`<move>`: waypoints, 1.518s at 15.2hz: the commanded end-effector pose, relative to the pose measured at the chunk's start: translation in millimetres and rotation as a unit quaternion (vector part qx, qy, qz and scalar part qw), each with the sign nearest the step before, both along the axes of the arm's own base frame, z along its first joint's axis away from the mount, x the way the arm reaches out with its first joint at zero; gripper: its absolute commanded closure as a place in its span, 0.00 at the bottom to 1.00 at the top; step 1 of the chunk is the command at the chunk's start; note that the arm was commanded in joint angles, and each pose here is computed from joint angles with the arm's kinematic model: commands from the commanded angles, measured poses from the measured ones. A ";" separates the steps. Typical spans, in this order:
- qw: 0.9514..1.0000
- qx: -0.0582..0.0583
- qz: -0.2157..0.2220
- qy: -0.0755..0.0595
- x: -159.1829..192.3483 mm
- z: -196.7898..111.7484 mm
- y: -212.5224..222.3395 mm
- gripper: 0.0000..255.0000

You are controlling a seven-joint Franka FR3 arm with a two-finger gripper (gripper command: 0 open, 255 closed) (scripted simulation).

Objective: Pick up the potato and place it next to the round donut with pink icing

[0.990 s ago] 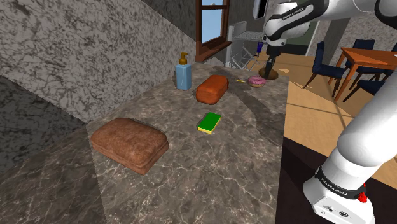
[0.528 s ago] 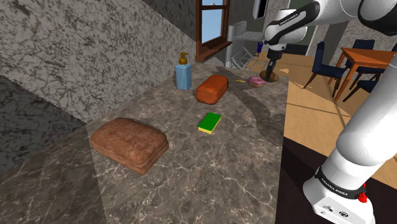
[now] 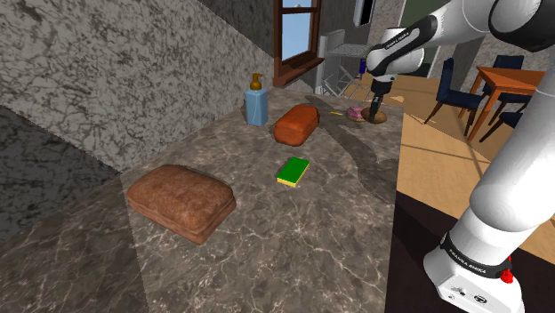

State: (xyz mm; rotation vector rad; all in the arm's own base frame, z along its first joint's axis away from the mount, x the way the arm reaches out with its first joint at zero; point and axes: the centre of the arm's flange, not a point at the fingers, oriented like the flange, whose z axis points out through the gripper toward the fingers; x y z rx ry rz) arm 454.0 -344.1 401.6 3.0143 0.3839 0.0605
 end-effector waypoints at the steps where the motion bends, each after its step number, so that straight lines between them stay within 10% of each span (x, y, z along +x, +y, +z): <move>1: 1.000 0.000 0.000 0.000 -0.2 -10.6 0.3 1.00; 18: 1.000 0.000 0.000 0.000 -0.2 -59.9 0.3 1.00; 19: 1.000 0.000 0.000 0.000 -0.2 -59.9 0.3 0.00; 23: 1.000 0.000 0.000 0.000 -0.2 -59.9 0.3 0.00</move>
